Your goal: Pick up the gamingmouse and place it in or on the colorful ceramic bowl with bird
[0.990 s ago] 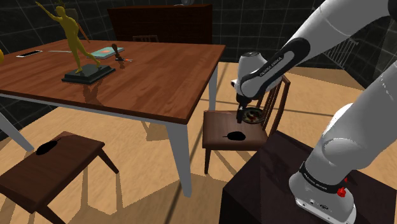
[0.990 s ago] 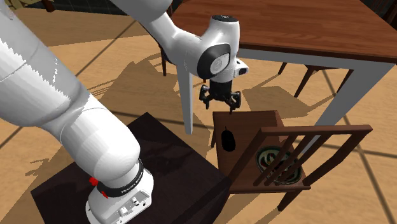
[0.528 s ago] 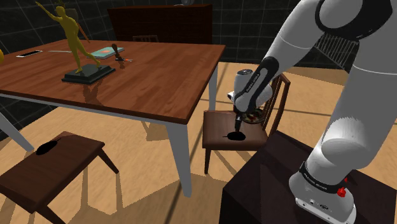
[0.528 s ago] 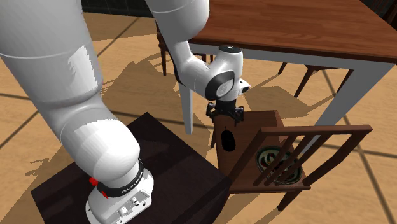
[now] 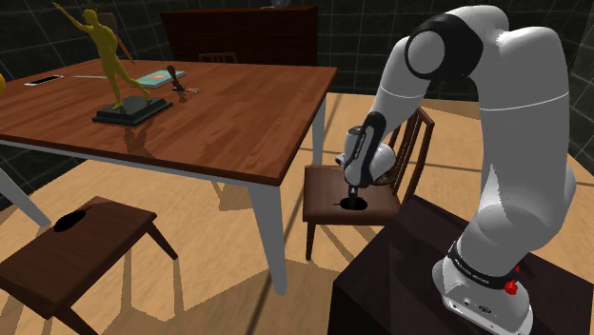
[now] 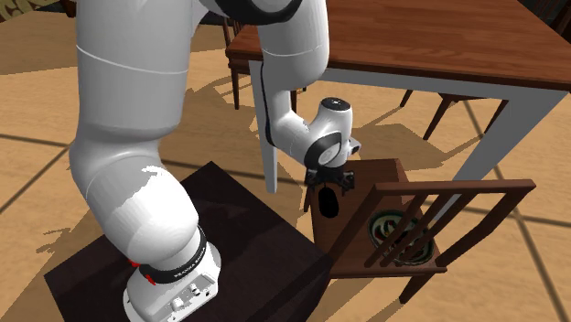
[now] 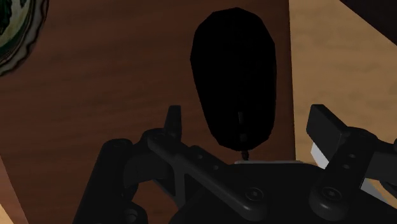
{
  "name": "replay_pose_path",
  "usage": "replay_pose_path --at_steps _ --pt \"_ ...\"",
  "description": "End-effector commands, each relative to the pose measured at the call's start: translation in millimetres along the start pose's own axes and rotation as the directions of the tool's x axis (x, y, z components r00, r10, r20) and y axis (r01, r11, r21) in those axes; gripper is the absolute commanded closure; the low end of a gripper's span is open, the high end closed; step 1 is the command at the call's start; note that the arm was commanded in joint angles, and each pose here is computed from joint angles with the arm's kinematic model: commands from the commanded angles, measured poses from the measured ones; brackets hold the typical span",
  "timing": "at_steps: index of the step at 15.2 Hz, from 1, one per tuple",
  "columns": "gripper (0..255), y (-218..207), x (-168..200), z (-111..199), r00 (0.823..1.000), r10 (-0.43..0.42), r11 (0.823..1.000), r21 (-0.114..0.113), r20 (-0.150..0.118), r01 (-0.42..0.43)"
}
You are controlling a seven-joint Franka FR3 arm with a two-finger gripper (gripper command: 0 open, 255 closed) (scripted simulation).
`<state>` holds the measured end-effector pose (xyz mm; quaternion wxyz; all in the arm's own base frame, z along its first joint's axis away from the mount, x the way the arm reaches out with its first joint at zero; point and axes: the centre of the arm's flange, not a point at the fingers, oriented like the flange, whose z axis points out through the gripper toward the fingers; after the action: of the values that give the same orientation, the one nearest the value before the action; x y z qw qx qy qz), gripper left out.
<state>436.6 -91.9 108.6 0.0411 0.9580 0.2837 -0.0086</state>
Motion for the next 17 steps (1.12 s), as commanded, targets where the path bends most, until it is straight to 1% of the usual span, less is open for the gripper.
replay_pose_path --at_steps 1,6,13,14,17 --pt "0 0.9 -0.3 13.8 1.000 -0.004 1.000 -0.001 0.000 0.004" --pt "0 0.9 -0.3 37.9 1.000 -0.004 1.000 -0.001 0.000 0.004" --pt "0 0.9 -0.3 37.9 1.000 -0.004 1.000 -0.001 0.000 0.004" --pt "255 0.9 -0.3 37.9 1.000 -0.004 1.000 -0.001 0.000 0.004" --pt "255 0.9 -0.4 38.1 1.000 -0.004 1.000 -0.001 0.000 0.004"
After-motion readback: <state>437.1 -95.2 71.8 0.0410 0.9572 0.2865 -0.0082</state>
